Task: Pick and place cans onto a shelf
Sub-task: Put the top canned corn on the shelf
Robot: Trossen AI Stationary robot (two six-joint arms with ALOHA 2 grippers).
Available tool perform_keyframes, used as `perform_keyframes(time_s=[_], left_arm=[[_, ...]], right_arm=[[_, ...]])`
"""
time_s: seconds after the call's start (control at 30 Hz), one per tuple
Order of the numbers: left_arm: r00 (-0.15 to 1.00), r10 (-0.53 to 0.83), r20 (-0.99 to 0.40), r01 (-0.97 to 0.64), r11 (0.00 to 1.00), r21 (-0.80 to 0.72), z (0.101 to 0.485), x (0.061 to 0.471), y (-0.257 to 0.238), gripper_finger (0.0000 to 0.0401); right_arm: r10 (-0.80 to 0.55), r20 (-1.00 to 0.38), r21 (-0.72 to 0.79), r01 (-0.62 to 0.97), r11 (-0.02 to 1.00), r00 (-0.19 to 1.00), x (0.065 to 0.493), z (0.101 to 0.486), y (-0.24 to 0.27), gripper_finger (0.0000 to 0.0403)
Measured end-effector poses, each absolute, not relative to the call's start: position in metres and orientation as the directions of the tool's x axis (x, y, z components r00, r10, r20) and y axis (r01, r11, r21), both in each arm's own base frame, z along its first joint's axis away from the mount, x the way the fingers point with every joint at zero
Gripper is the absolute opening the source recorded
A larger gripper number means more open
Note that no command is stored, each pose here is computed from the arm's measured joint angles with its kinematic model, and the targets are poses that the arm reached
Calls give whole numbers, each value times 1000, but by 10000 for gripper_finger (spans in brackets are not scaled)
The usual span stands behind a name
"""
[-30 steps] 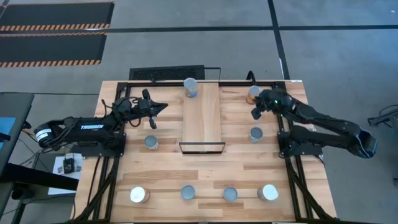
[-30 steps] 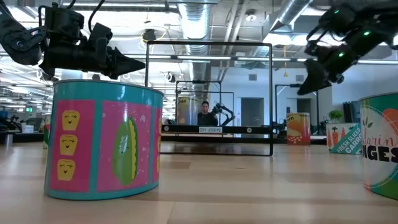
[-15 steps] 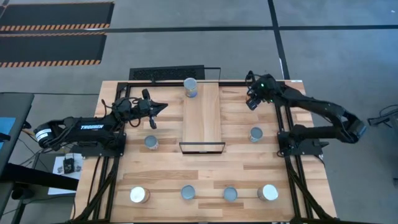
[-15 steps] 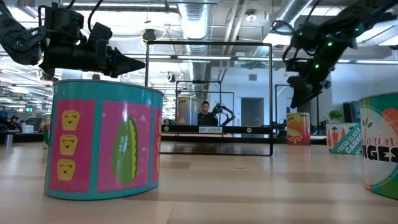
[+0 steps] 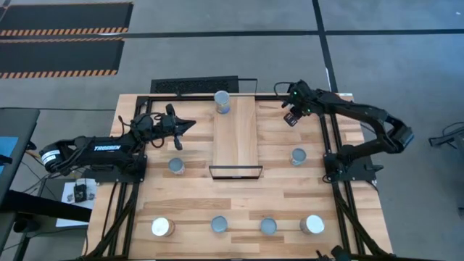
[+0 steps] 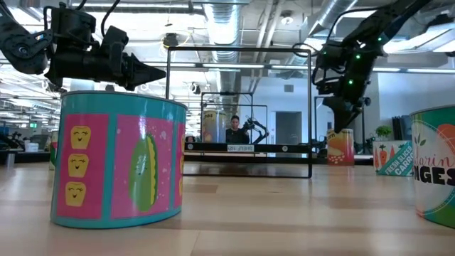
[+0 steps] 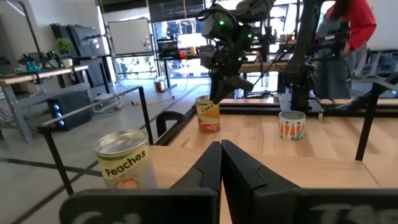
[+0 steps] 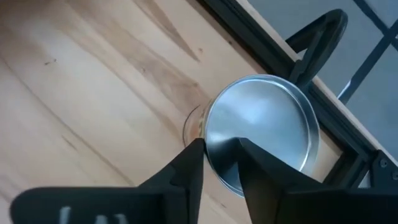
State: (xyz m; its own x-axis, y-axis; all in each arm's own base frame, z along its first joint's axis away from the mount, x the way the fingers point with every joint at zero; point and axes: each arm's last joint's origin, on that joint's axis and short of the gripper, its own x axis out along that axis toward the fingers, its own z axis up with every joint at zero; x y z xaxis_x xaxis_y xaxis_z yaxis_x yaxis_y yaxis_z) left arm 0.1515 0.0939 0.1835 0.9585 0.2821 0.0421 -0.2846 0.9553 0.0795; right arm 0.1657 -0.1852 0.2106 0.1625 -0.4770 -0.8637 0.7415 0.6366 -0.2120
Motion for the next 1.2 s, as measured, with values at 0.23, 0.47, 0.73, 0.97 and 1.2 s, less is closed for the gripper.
perform_keyframes(time_s=[0.23, 0.47, 0.73, 0.97, 1.2], left_arm=[[958, 282, 45, -284, 958, 46, 184, 152, 94, 0], [958, 282, 45, -284, 958, 47, 184, 152, 94, 0], [958, 282, 45, -284, 958, 47, 184, 152, 94, 0], [959, 282, 40, -284, 958, 45, 183, 152, 94, 0], [958, 283, 40, -285, 957, 45, 183, 152, 94, 0]], right_arm=[[-451, -882, -227, 715, 661, 138, 169, 210, -193, 73], [-354, -900, -144, 593, 792, 254, 175, 221, -192, 32], [-290, -923, -144, 472, 870, 253, 180, 221, -181, 16], [-256, -927, -144, 369, 918, 276, 195, 220, -163, 22], [-253, -916, -101, 432, 896, 311, 208, 225, -153, 17]])
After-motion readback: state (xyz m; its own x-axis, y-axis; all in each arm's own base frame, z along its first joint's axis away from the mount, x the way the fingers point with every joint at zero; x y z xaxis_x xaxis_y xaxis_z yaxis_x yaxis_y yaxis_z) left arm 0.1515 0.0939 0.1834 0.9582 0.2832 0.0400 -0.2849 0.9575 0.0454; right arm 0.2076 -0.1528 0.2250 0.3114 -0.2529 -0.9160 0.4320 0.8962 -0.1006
